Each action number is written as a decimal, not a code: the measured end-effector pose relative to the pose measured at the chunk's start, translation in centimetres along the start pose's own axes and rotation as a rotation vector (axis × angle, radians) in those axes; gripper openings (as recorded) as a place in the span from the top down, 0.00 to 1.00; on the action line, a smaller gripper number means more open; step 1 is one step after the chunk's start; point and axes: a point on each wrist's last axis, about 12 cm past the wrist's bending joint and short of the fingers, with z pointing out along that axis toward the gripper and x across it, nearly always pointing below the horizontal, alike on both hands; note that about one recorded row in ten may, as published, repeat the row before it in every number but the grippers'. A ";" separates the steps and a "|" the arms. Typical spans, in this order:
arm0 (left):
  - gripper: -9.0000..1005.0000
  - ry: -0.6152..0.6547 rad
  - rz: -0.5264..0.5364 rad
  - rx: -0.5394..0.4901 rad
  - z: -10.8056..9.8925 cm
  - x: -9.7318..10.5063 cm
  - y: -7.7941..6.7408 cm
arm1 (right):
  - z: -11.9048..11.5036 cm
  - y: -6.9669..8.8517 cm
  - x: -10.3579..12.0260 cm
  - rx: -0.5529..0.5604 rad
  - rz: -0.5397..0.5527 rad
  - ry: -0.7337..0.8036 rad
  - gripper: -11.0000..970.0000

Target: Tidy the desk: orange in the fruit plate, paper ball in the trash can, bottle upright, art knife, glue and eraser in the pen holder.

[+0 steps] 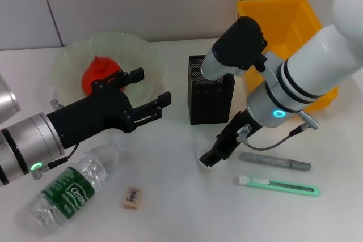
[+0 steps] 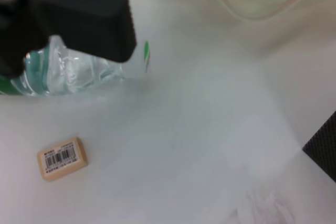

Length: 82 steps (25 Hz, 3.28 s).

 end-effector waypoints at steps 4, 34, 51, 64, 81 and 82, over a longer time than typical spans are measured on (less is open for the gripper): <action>0.20 0.005 0.001 -0.003 -0.1 0.1 0.0 | -0.8 0.1 0.7 0.008 0.002 -0.027 0.41; 0.20 -0.025 0.027 -0.034 -2.2 0.0 0.6 | -13.4 -1.5 7.7 0.411 0.134 -0.528 0.42; 0.20 -0.049 0.032 -0.022 -3.3 -0.6 0.3 | -10.2 -6.7 10.2 0.594 0.217 -0.599 0.42; 0.20 -0.040 0.040 0.009 -3.4 -0.7 0.1 | -8.3 -8.3 8.9 0.625 0.210 -0.611 0.36; 0.20 -0.006 0.055 0.039 -4.0 -0.5 0.1 | -8.6 -8.1 9.3 0.623 0.229 -0.653 0.19; 0.20 -0.006 0.055 0.039 -4.0 -0.5 0.1 | -8.6 -8.1 9.3 0.623 0.229 -0.653 0.19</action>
